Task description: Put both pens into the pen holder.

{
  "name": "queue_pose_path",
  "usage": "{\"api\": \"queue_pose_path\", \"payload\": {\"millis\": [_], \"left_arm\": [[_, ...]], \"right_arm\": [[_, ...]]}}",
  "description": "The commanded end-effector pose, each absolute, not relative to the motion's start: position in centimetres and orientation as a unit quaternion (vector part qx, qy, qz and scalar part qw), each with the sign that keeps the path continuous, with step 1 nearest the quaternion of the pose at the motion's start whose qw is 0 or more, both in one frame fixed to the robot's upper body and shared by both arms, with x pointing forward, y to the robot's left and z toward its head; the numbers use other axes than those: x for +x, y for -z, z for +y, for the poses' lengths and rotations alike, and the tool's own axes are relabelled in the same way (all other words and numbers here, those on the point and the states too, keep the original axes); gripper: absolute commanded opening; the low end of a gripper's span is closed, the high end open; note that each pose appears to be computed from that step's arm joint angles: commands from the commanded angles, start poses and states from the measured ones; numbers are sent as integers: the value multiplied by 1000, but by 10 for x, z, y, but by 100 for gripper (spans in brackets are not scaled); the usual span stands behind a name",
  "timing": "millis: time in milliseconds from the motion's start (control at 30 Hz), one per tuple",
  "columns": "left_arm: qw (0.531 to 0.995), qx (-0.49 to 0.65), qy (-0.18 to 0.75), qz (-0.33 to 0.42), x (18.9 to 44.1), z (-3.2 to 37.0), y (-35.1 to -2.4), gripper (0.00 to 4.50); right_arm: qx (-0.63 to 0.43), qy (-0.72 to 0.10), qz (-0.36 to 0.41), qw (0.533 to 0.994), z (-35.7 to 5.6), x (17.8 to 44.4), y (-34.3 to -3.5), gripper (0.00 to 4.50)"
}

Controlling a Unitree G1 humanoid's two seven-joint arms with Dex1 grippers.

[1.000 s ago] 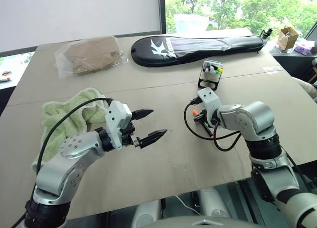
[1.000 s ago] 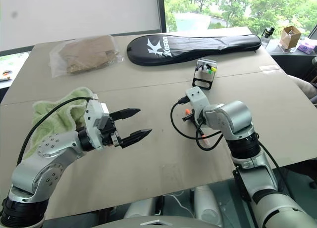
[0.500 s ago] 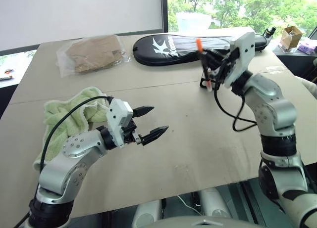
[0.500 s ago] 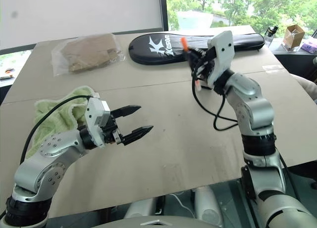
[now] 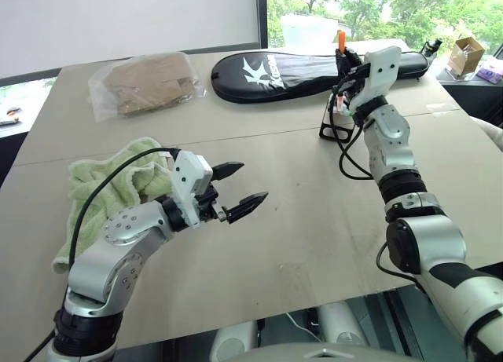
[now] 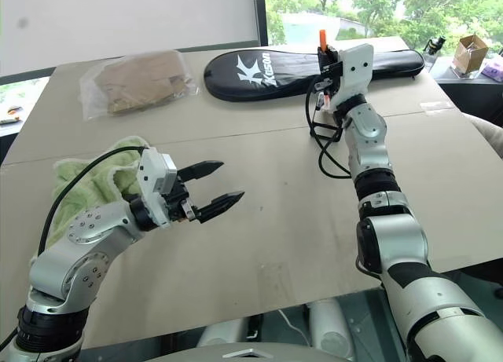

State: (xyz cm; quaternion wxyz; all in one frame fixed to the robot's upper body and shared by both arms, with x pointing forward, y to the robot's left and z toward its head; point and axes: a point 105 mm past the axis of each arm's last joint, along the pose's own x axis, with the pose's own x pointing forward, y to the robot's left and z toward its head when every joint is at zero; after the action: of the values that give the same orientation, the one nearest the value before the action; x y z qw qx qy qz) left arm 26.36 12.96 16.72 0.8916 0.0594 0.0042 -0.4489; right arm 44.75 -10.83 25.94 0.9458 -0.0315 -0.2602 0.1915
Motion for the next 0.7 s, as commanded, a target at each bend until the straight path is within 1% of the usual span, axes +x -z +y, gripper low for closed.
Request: {"api": "queue_pose_path", "payload": {"millis": [33, 67, 133, 200, 267, 367, 400, 467, 600, 667, 700], "left_arm": [[892, 71, 446, -18, 256, 127, -178, 450], [893, 71, 445, -18, 256, 128, -178, 450], [893, 71, 443, -15, 254, 129, -177, 450], [894, 71, 443, -14, 254, 130, -175, 450], [893, 71, 443, -13, 254, 130, -174, 450], [891, 69, 448, -13, 256, 128, -172, 450], [891, 68, 450, -13, 256, 128, -172, 450], [890, 67, 451, -12, 257, 128, -170, 450], [887, 68, 457, -11, 256, 128, -167, 450], [886, 68, 458, -12, 257, 127, -167, 450], [886, 68, 459, -13, 258, 127, -167, 450]], "right_arm": [[-48, -322, -196, 925, -87, 435, -253, 2], [-54, -354, -155, 921, -84, 429, -244, 2], [-51, -407, -66, 910, -84, 407, -227, 2], [-62, -433, -1, 899, -89, 385, -218, 2], [-78, -444, 60, 891, -95, 370, -206, 2], [-148, -424, 186, 874, -122, 355, -167, 2], [-153, -423, 223, 865, -127, 350, -158, 2], [-172, -427, 269, 846, -132, 340, -144, 2], [-214, -428, 319, 818, -142, 333, -109, 2], [-225, -428, 335, 809, -145, 332, -99, 96], [-228, -429, 338, 806, -145, 331, -97, 127]]}}
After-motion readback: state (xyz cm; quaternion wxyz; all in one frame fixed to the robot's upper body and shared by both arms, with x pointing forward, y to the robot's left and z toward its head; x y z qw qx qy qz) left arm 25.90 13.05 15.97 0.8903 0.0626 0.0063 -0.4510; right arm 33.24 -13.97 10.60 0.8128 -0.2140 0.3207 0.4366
